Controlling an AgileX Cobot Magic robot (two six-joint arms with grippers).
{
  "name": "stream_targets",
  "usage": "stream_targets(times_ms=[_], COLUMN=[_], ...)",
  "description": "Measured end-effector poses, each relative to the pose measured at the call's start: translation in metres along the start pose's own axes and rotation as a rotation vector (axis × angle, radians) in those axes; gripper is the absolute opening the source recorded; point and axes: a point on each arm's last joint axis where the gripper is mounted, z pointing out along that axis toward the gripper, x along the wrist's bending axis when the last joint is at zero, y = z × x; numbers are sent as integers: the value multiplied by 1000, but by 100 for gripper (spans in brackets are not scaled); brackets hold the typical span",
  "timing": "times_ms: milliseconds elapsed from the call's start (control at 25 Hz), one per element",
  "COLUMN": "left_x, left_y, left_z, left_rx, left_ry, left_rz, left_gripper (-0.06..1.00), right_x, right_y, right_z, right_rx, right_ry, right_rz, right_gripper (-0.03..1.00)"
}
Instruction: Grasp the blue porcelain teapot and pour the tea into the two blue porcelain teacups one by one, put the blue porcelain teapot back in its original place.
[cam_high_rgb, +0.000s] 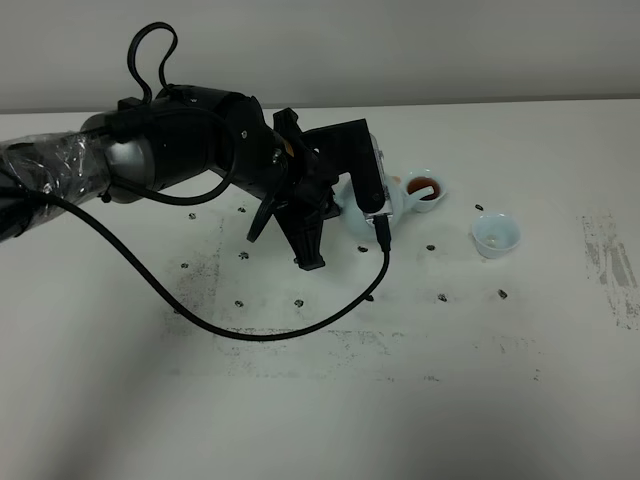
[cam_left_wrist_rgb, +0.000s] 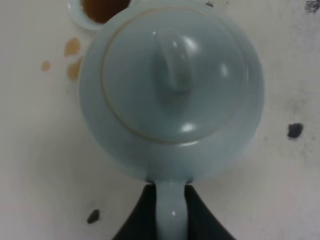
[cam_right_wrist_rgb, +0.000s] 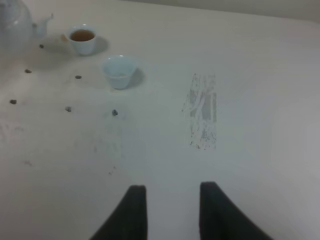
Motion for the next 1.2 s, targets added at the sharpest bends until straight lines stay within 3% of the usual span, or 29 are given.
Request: stream_targets(times_ms=[200,400,800,1200], left_x=[1,-4,1,1], left_y=[3,5,31,30], left_z=[8,27,44,48], left_rx=[-21,-12,-59,-30], left_ry=[44,23,49,56], left_rz=[41,76,112,174], left_gripper=[3,3,3,3], right_x=[0,0,0,0], right_y=[0,0,0,0], right_z=[0,0,0,0], right_rx=[0,0,0,0], right_ry=[0,0,0,0], right_rz=[0,0,0,0], right_gripper=[28,28,28,28])
